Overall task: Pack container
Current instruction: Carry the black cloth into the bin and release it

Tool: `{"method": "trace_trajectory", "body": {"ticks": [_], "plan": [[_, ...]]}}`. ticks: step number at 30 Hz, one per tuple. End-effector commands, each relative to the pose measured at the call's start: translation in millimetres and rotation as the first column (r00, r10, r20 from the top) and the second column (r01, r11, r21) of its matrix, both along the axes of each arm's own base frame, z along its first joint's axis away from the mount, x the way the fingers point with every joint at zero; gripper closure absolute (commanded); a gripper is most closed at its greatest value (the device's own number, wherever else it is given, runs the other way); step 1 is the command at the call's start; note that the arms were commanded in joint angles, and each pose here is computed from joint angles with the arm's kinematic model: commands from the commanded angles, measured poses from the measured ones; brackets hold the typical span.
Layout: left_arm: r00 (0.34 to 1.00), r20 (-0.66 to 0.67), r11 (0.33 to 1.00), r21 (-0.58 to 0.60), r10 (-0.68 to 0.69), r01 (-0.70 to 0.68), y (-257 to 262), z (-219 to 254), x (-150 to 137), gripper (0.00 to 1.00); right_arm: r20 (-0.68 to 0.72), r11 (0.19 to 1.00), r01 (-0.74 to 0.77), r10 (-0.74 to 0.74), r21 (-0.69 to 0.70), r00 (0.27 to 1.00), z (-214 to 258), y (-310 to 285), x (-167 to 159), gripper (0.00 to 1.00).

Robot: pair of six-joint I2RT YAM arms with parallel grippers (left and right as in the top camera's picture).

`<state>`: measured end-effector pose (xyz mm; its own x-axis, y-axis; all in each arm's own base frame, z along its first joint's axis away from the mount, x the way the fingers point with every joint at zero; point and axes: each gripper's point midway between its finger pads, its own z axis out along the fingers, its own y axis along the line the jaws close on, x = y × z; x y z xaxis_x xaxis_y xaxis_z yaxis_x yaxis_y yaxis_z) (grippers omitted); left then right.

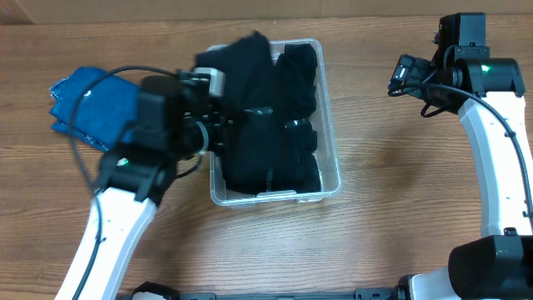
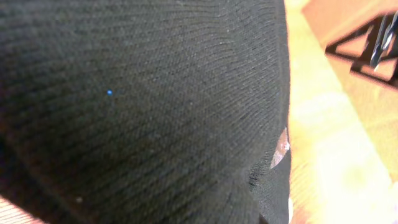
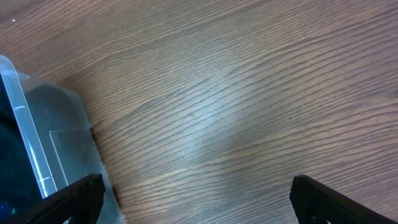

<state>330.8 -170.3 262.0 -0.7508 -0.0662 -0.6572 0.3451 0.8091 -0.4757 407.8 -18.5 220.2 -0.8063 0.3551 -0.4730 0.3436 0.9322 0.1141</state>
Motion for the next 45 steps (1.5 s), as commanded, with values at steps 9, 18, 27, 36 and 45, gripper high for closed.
{"method": "trace_trajectory", "body": {"ticks": [9,18,27,36,45], "plan": [[0.942,-0.319,0.994,-0.013,0.1,-0.11,-104.5,-107.2,22.6,0.96,0.018,1.0,0.003,-0.003,0.006,1.0,5.1,-0.1,-0.1,0.0],[0.926,-0.372,0.994,0.106,0.068,-0.031,-95.4,-145.9,12.6,0.0,0.017,1.0,0.003,-0.003,0.006,1.0,5.0,-0.1,-0.2,0.0],[0.987,0.141,0.968,0.228,0.075,-0.106,-64.6,7.9,67.3,0.04,0.02,1.0,-0.013,0.013,-0.003,1.0,5.5,0.0,0.7,0.0],[0.88,-0.473,0.888,0.389,-0.037,0.246,-102.0,-216.7,16.0,0.86,0.024,1.0,-0.013,0.013,-0.003,1.0,6.0,-0.1,1.4,0.0],[0.919,-0.39,0.914,0.389,0.053,0.113,-66.7,-136.2,61.1,0.51,0.021,1.0,-0.013,0.013,-0.003,1.0,5.6,-0.1,0.8,0.0]]}}
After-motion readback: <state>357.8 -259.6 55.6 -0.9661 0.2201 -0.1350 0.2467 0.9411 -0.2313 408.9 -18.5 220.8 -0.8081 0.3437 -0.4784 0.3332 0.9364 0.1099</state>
